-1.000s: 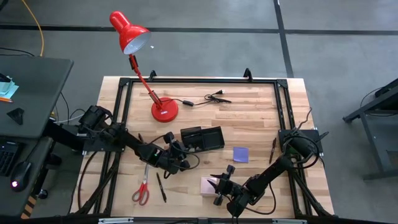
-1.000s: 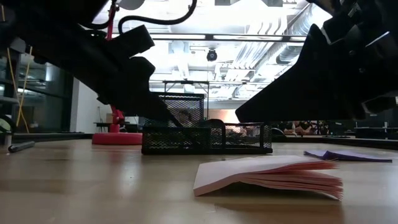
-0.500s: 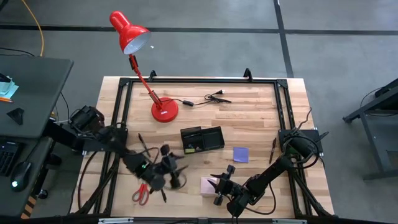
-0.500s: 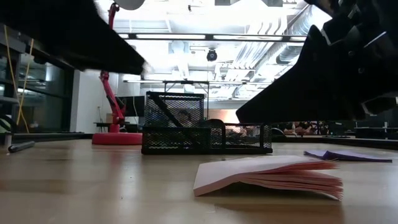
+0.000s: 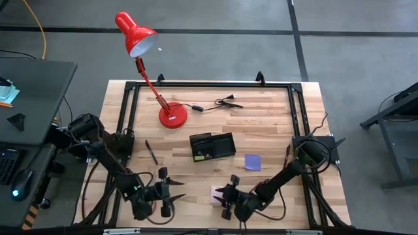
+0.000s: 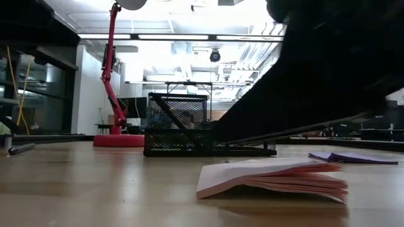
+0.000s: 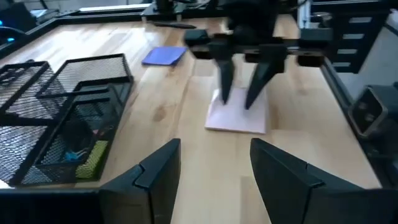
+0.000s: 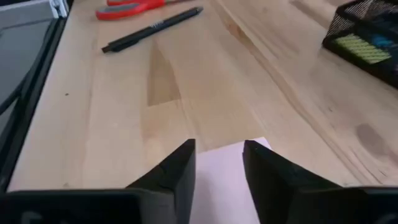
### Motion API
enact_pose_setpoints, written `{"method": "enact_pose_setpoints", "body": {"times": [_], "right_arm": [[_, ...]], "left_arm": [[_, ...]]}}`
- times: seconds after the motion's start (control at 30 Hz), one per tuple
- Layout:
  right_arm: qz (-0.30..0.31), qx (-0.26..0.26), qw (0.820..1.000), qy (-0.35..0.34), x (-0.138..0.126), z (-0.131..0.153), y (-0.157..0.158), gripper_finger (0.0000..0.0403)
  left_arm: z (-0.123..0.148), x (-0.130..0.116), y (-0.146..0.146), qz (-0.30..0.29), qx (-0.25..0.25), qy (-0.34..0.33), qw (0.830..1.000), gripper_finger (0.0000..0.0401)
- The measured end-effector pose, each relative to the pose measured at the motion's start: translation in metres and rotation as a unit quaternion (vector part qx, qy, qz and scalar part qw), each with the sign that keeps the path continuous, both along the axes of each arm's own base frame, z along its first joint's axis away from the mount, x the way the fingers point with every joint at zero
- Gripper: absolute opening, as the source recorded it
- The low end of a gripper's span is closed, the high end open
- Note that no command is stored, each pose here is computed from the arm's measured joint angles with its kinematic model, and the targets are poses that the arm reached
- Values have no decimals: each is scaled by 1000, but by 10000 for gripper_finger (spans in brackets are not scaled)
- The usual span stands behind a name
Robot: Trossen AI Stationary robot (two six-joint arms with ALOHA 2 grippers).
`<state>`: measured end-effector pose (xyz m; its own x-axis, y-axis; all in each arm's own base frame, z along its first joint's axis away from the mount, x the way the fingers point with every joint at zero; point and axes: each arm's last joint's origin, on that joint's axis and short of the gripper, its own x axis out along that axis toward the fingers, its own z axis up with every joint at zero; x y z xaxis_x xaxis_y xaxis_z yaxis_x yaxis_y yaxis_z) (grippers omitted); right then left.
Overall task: Pick and place office supplies into organizer
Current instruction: Put the pink sticky notes into the black desk organizer
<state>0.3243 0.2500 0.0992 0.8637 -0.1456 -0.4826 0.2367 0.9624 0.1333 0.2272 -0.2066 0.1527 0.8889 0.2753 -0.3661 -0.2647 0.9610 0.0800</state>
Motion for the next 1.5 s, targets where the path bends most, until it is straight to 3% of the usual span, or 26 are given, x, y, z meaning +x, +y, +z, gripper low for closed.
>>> {"method": "enact_pose_setpoints", "body": {"times": [0.23,0.43,0.57,1.23,1.5], "right_arm": [[78,-23,996,20,2,4,2,237],[100,-56,993,18,1,5,3,343],[129,-64,989,44,-1,4,3,391],[87,-98,986,101,-3,-5,-12,380],[86,-4,988,127,10,-5,-27,374]], "left_arm": [[6,-1,-3,-8,-45,-14,999,184],[8,0,-5,-16,-45,-19,999,184],[8,0,-4,-15,-44,-18,999,184],[7,0,-5,-19,-62,-14,998,184],[6,0,-5,-19,-60,-13,998,184]]}}
